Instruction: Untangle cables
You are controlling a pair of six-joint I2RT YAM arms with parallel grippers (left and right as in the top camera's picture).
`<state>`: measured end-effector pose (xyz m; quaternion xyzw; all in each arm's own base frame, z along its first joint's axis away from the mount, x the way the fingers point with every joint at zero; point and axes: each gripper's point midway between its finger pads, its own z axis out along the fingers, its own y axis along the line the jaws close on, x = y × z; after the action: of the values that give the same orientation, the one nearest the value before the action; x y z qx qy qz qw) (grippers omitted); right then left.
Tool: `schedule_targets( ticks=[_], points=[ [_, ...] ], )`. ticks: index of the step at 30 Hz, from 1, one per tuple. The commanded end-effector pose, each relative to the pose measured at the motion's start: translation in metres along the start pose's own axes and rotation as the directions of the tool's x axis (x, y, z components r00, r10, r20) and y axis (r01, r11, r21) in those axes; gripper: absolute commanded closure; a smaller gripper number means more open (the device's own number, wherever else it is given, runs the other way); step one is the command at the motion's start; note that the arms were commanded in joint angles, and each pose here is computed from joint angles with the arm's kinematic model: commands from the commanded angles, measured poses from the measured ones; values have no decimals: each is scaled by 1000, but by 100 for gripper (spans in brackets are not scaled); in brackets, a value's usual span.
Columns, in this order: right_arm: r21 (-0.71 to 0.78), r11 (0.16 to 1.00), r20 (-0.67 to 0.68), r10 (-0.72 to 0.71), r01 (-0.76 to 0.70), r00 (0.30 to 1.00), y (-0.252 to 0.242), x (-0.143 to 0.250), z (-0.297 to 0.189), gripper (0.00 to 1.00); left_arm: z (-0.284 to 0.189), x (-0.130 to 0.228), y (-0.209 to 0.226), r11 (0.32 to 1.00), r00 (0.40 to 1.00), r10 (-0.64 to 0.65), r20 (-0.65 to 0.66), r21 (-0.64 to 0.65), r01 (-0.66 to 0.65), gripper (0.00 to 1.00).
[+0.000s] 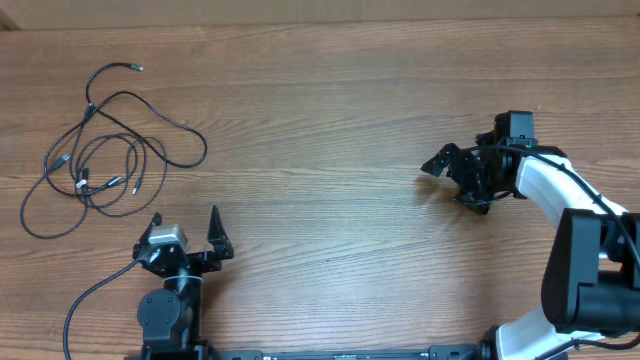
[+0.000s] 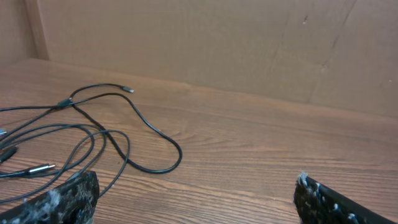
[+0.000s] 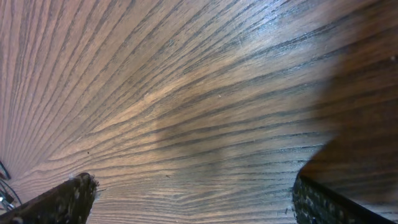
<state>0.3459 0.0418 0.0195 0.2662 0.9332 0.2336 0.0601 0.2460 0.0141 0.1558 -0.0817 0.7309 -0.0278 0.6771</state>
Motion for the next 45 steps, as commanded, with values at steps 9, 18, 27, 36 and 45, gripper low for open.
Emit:
schedule_targets(
  ticks=[9, 18, 27, 36, 45],
  points=[
    [41, 999, 17, 4, -4, 1000, -8, -4, 0, 0, 0, -2, 3, 1000, 1000, 13, 12, -13, -13, 0],
    [39, 999, 20, 2, -2, 1000, -7, -4, -1, 0, 0, -2, 3, 1000, 1000, 13, 12, -13, -13, 1],
    [-23, 998, 137, -55, 59, 989, 19, -13, -41, 0, 0, -2, 3, 1000, 1000, 13, 12, -13, -13, 0],
    [-148, 956, 450, -163, 253, 878, 79, -5, -158, 0, 0, -2, 3, 1000, 1000, 13, 12, -13, -13, 1],
    [-190, 898, 645, -190, 396, 740, 104, 27, -239, 0, 0, -2, 3, 1000, 1000, 13, 12, -13, -13, 0]
  ],
)
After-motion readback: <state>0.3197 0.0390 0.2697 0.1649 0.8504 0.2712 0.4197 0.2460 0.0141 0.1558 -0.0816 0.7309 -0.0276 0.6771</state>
